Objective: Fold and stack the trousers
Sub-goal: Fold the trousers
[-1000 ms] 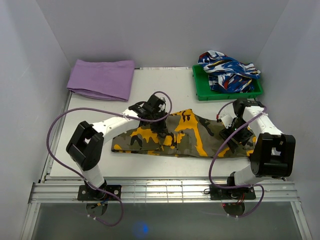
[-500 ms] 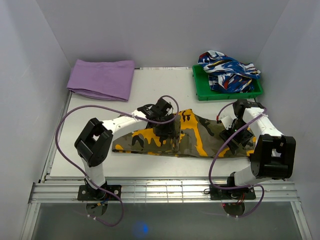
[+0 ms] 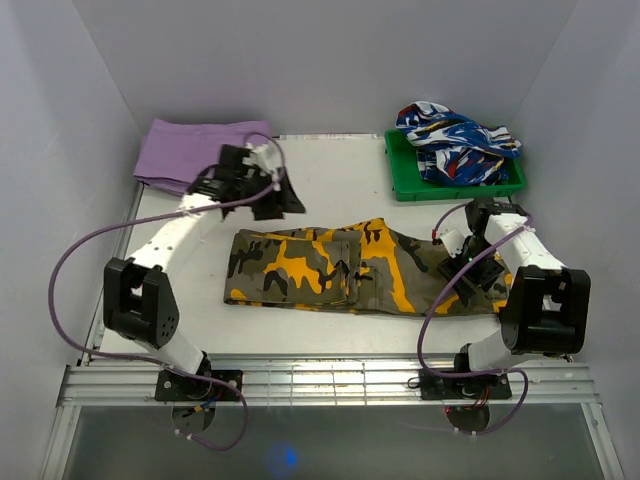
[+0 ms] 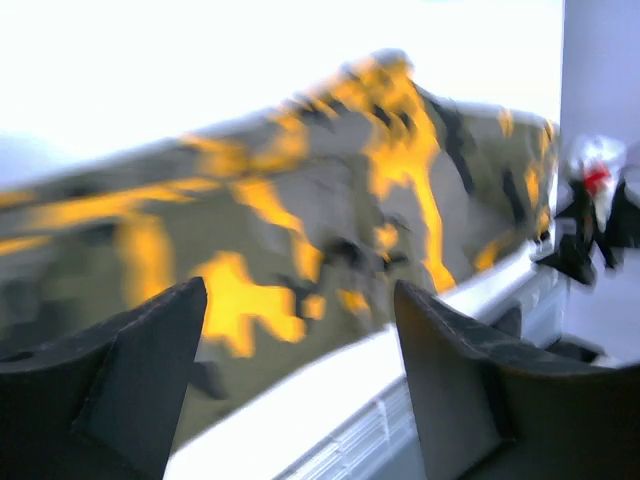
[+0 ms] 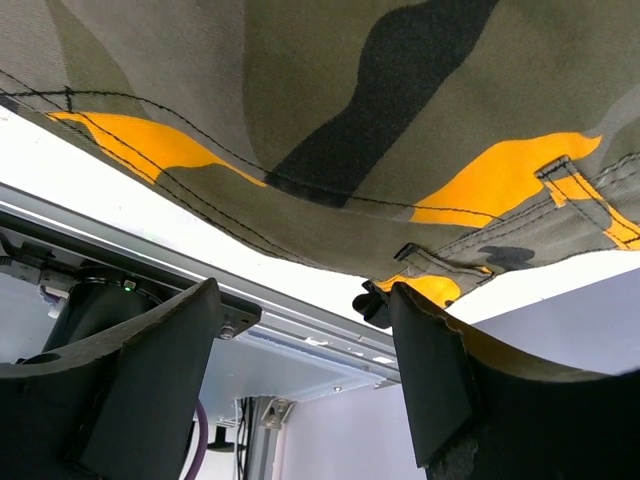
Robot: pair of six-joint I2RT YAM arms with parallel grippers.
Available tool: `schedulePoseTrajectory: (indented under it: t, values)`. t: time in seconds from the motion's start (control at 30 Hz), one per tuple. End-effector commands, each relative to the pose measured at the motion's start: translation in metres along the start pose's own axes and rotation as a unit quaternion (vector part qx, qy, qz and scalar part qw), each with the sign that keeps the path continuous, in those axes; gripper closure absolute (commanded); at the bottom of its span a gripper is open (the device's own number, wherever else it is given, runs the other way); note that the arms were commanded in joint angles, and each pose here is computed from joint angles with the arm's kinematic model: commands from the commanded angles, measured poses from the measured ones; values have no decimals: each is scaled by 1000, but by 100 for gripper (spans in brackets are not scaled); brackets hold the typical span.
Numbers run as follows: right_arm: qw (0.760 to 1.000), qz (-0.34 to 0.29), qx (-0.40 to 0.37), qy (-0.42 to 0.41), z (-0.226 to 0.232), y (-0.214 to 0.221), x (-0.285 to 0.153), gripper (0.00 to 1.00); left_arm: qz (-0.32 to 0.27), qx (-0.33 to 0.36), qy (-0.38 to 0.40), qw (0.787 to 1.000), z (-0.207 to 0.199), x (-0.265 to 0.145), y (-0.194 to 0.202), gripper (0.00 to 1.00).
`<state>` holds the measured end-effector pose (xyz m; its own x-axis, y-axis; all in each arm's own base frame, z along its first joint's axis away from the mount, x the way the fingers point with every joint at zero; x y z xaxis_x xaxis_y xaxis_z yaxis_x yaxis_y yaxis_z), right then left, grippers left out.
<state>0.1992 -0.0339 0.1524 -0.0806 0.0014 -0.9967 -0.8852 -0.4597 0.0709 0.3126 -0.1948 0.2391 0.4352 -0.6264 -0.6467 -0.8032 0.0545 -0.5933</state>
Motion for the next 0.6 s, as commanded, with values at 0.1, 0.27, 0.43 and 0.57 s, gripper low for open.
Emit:
schedulePoseTrajectory:
  t: [0.1, 0.27, 0.43, 0.57]
  values:
    - [998, -55, -10, -29, -1, -17, -14, 22, -42, 30, 58, 997, 133, -115, 18, 2]
    - [996, -83, -17, -37, -3, -25, -29, 19, -48, -35, 100, 993, 212, -144, 65, 9]
    - [995, -90, -16, -46, -3, -25, -36, 17, -25, -86, 152, 984, 240, -118, 109, 18]
    - [996, -73, 2, -45, -5, -19, -30, 19, -19, -103, 129, 986, 249, -101, 130, 17]
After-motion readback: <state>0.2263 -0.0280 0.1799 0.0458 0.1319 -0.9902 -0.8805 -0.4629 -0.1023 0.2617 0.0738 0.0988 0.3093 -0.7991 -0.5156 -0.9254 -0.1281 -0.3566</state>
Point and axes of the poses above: each gripper's point midway between its finger pads, its own x axis out along the fingers, its own z axis along the line the jaws close on, y = z × x, the point moved 8 cm from there along -x, back along the fingers, and after that the axes turned 12 degrees about x, right-handed, at the moved point
